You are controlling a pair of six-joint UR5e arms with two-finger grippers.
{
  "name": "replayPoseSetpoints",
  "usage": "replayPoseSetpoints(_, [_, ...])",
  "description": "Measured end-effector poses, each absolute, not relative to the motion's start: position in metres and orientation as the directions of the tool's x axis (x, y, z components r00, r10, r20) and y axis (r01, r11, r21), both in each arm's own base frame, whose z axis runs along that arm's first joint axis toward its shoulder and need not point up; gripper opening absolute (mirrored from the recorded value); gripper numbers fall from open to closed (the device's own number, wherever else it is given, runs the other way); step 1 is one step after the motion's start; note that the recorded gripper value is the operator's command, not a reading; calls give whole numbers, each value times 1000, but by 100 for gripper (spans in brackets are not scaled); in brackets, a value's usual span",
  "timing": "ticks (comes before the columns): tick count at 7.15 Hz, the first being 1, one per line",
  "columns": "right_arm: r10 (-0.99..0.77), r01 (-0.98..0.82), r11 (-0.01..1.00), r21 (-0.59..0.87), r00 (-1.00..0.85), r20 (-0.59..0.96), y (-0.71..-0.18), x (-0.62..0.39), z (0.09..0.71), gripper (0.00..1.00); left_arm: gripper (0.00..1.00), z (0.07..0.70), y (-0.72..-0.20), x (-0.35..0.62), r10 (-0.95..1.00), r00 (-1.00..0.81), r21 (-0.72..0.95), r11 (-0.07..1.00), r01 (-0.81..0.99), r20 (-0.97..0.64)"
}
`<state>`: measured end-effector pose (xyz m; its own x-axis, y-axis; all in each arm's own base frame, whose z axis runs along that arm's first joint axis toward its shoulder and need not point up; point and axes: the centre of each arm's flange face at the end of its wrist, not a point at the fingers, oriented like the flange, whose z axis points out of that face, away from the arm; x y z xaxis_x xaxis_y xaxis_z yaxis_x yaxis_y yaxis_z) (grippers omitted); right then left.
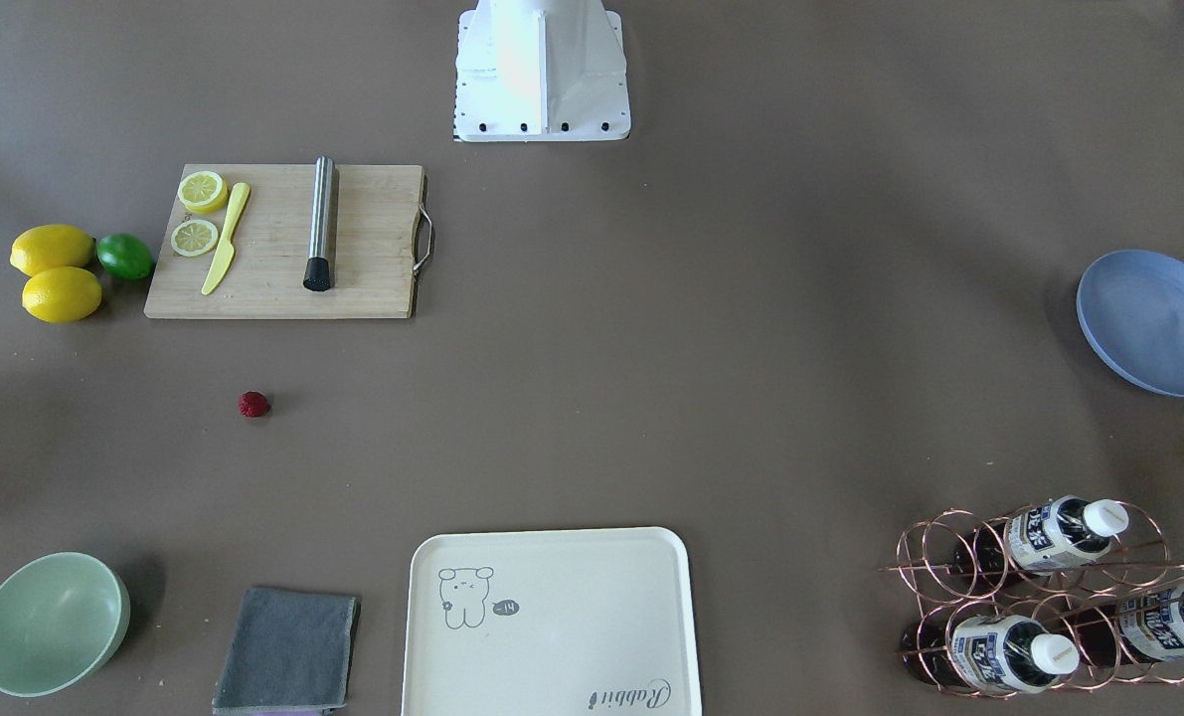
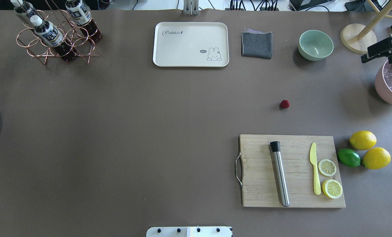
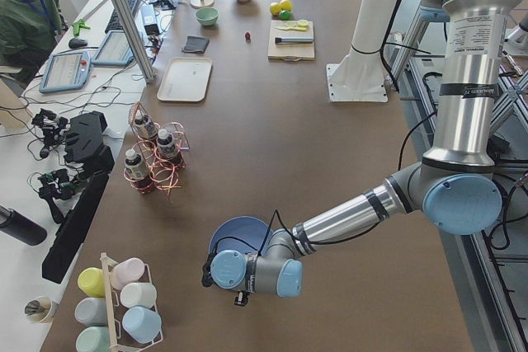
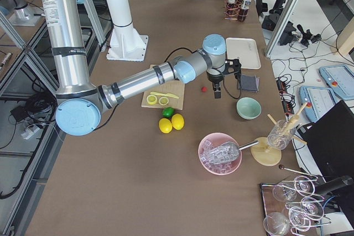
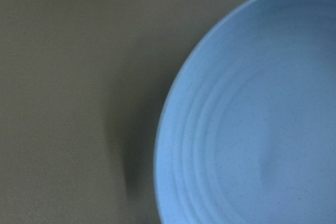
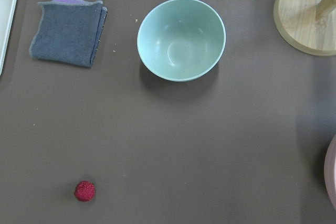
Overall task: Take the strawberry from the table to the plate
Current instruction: 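Move the right gripper from the ice bowl toward the strawberry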
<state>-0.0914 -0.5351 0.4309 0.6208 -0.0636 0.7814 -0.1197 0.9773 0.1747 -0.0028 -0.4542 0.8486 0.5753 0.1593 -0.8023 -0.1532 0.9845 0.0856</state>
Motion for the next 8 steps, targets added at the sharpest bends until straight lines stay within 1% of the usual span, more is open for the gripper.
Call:
replayPoseSetpoints(1, [-63,-121,977,175,623,780,-535,-91,432,100,51,850,-453,-3,157,576,82,985,-154,-803])
replayPoseSetpoints(2, [-62,-123,977,176,626,778,-535,-91,432,100,29,851,-453,-3,154,576,79,985,-154,-803])
replayPoseSetpoints(3, [-60,-124,977,176,627,776,-535,-90,432,100,0,852,-452,-3,153,576,78,985,-154,-803])
replayPoseSetpoints(7, [-52,-150,971,186,627,777,-533,-75,427,100,0,850,-451,-1,141,553,70,987,-147,-821])
replayPoseSetpoints(8, [-50,-153,971,186,628,777,-534,-73,428,100,0,842,-458,0,125,545,63,989,-131,-829])
